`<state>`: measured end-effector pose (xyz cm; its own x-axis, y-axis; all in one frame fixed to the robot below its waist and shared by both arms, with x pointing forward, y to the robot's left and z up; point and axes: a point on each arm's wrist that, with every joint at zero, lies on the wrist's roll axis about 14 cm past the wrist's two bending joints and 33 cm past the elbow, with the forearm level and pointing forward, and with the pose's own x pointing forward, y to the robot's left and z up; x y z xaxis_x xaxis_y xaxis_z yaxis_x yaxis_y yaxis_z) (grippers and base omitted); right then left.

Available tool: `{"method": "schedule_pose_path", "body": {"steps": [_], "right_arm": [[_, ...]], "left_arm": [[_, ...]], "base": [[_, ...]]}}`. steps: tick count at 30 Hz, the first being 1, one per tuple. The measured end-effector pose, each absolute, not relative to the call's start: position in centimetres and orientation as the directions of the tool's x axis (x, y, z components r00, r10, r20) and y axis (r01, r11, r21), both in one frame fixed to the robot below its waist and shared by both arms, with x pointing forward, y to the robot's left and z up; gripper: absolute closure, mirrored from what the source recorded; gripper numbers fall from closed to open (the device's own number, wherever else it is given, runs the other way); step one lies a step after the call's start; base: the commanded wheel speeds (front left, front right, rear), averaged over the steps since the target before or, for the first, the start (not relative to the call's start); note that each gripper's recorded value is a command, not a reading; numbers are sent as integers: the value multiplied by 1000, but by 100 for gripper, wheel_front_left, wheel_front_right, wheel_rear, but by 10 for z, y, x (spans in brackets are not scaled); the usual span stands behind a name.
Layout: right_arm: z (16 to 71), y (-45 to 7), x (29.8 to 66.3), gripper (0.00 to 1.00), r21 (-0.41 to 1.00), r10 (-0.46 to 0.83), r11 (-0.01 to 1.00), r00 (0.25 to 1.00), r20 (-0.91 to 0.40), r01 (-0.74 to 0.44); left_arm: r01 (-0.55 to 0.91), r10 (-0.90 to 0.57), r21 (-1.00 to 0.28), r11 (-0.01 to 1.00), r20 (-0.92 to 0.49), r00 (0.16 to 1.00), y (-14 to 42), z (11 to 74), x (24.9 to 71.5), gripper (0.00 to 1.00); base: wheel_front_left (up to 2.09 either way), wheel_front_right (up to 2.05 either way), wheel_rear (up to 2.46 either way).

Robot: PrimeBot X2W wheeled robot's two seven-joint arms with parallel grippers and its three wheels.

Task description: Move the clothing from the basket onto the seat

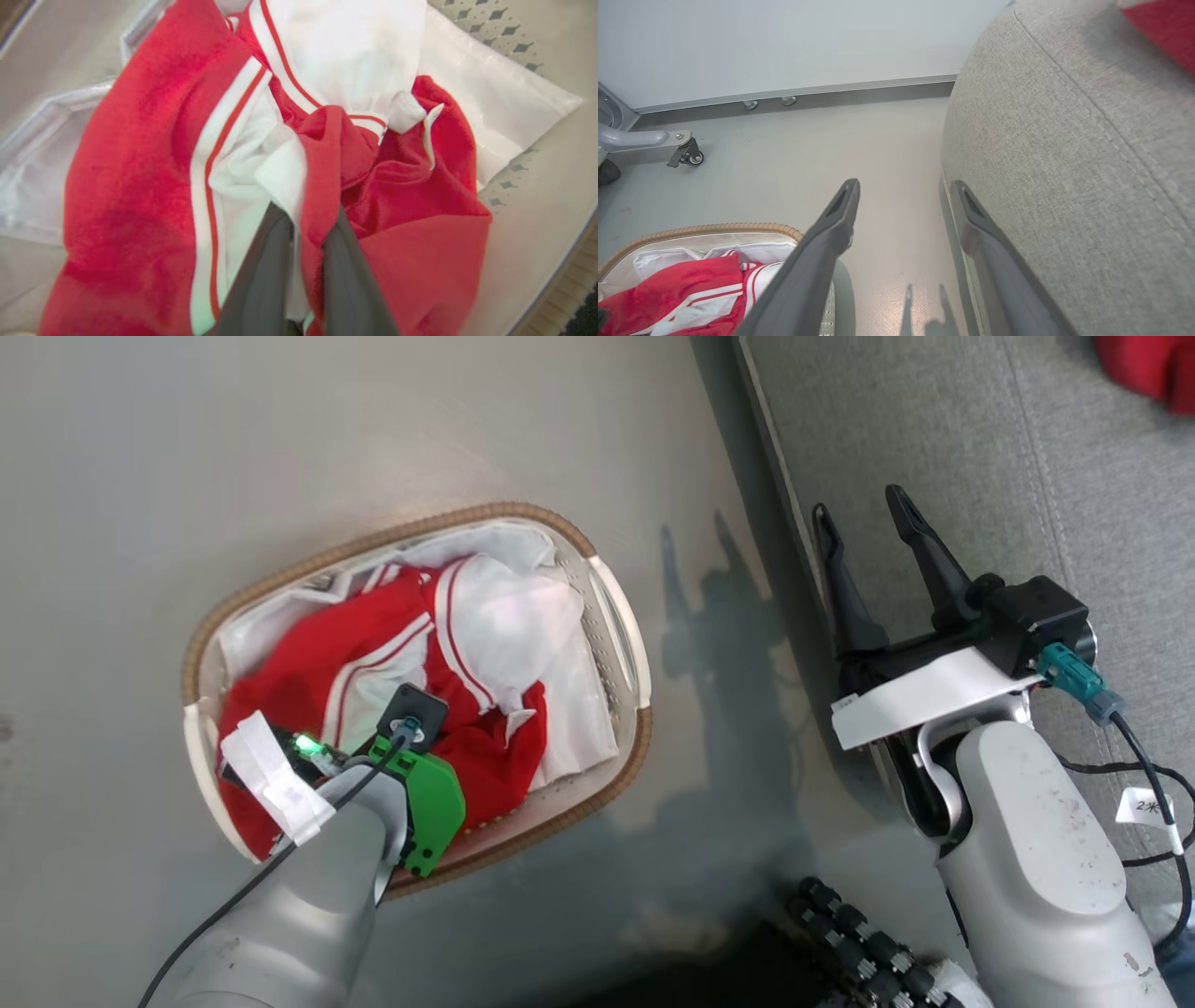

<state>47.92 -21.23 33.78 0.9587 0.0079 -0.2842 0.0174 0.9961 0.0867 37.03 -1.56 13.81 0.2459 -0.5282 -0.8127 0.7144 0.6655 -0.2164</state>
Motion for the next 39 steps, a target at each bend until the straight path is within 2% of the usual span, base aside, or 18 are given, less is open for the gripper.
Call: {"method": "schedule_pose_path", "body": {"steps": [7,13,23,31,39], "right_arm": [[363,-208,470,0,64,14,998,969,-247,2],[383,-201,453,0,53,25,998,974,-224,-13],[425,-186,420,0,43,58,998,986,-153,-52],[465,-171,400,0,45,97,994,994,-52,-95],[513,-144,394,0,27,177,983,981,82,-179]], "left_arm": [[741,-596,-162,652,-713,369,-23,191,397,100],[770,-675,-113,628,-572,466,-42,258,418,100],[809,-761,91,580,-295,578,-66,394,443,100],[758,-780,320,568,-84,620,-65,510,455,100],[652,-794,504,567,120,596,-66,629,453,100]], "base": [[0,0,0],[0,0,0],[0,0,0],[0,0,0],[0,0,0]]}}
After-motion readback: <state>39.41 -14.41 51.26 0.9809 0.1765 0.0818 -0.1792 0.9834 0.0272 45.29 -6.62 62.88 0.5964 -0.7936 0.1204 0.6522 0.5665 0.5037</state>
